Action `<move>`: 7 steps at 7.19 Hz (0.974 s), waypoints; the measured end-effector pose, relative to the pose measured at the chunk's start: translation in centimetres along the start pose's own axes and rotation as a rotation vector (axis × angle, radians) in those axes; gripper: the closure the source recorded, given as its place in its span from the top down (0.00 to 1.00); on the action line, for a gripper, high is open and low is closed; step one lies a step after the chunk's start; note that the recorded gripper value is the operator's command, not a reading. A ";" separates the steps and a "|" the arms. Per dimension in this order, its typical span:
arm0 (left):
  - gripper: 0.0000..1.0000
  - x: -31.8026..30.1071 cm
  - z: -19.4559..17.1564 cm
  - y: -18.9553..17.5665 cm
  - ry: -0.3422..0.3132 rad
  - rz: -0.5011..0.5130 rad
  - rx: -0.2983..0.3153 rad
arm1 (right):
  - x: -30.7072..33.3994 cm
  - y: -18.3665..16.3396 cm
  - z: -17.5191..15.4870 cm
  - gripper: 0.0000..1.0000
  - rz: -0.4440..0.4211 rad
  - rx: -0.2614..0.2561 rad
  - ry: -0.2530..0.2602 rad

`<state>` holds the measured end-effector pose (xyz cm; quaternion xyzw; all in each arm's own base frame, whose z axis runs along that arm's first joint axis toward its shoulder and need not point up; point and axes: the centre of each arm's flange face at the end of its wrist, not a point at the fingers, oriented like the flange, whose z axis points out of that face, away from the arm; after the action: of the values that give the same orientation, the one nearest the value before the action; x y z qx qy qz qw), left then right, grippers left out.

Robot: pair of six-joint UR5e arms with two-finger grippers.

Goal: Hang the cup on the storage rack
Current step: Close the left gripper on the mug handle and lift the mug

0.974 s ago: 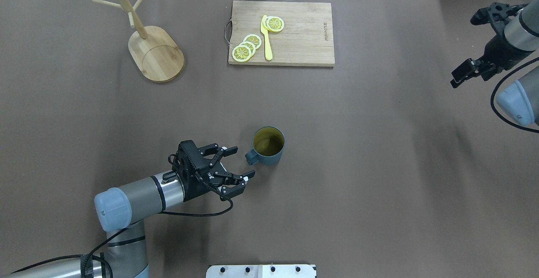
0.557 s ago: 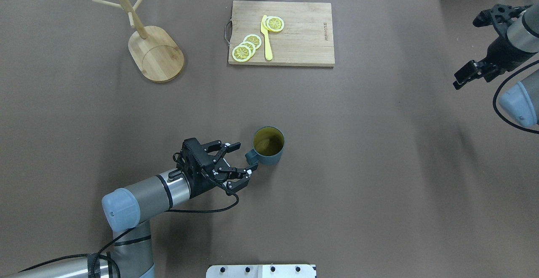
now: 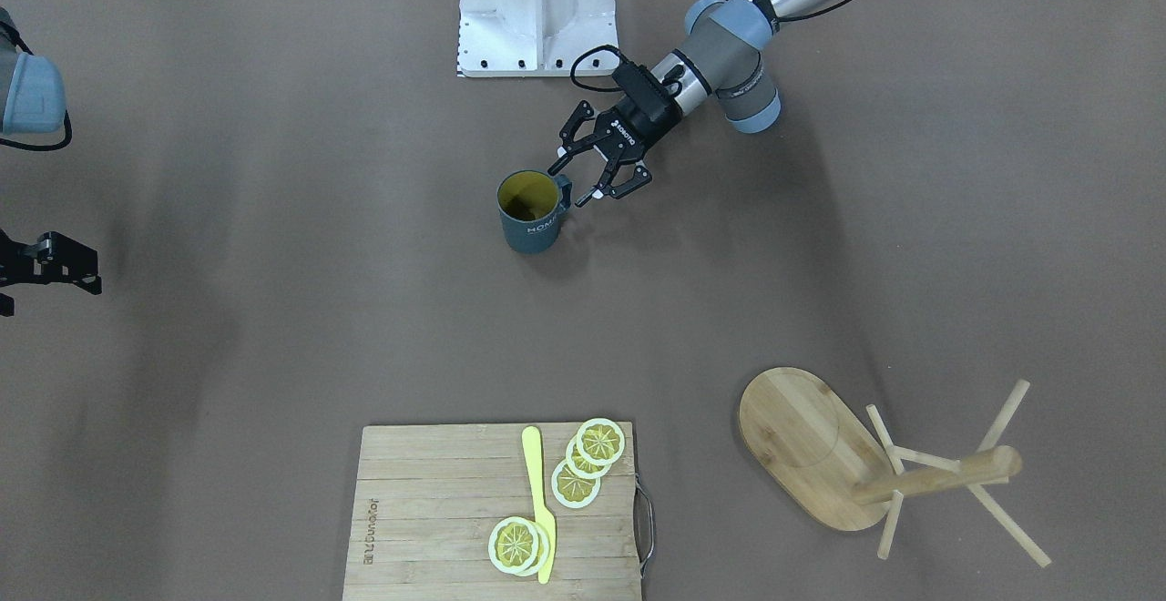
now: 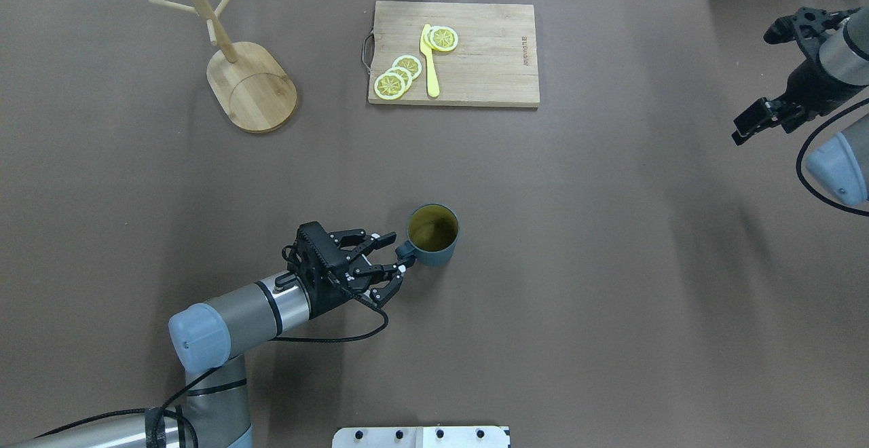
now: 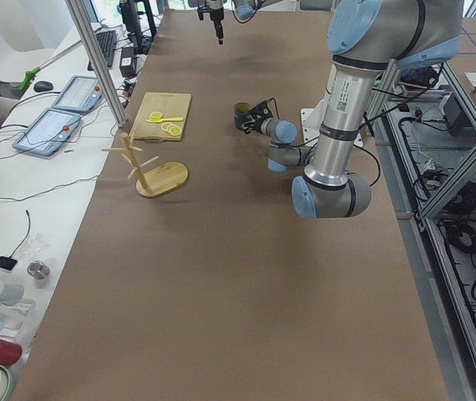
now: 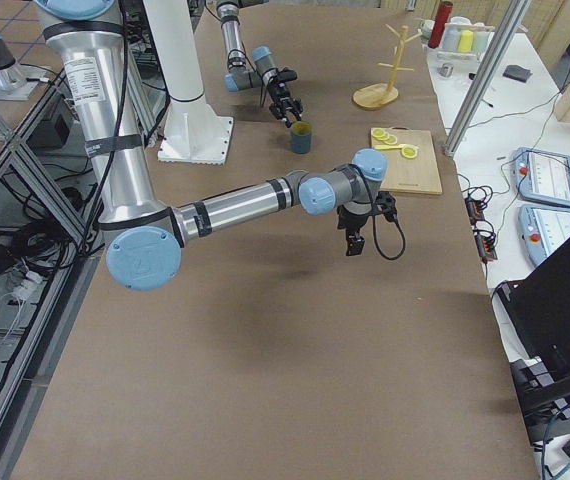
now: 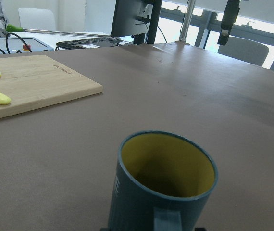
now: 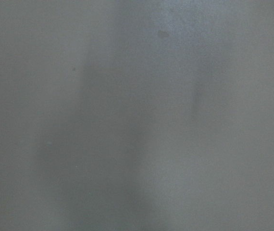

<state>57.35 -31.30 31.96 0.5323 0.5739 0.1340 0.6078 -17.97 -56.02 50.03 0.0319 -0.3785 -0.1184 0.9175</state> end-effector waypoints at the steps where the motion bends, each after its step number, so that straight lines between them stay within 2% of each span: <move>1: 0.21 0.1 0.1 -0.2 0.002 -0.004 0.003 | 0.0 0.0 0.0 1.00 0.000 0.000 0.000; 2: 0.00 0.3 0.2 -0.3 0.006 -0.008 0.007 | 0.0 0.0 0.0 1.00 0.000 0.000 0.000; 4: 0.00 1.3 0.5 -0.8 0.001 -0.062 0.030 | 0.5 0.5 0.4 1.00 -0.001 0.001 0.001; 5: 0.00 1.8 0.5 -0.8 -0.008 -0.116 0.043 | 0.9 0.8 0.8 1.00 -0.012 0.014 -0.003; 7: 0.00 1.9 0.2 -1.8 -0.009 -0.162 0.071 | 1.2 1.2 1.1 1.00 -0.025 0.030 -0.008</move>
<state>57.33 -30.64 29.36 0.5059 0.6169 0.0615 0.5998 -17.65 -55.16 51.80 0.0497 -0.3836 -0.1244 0.9137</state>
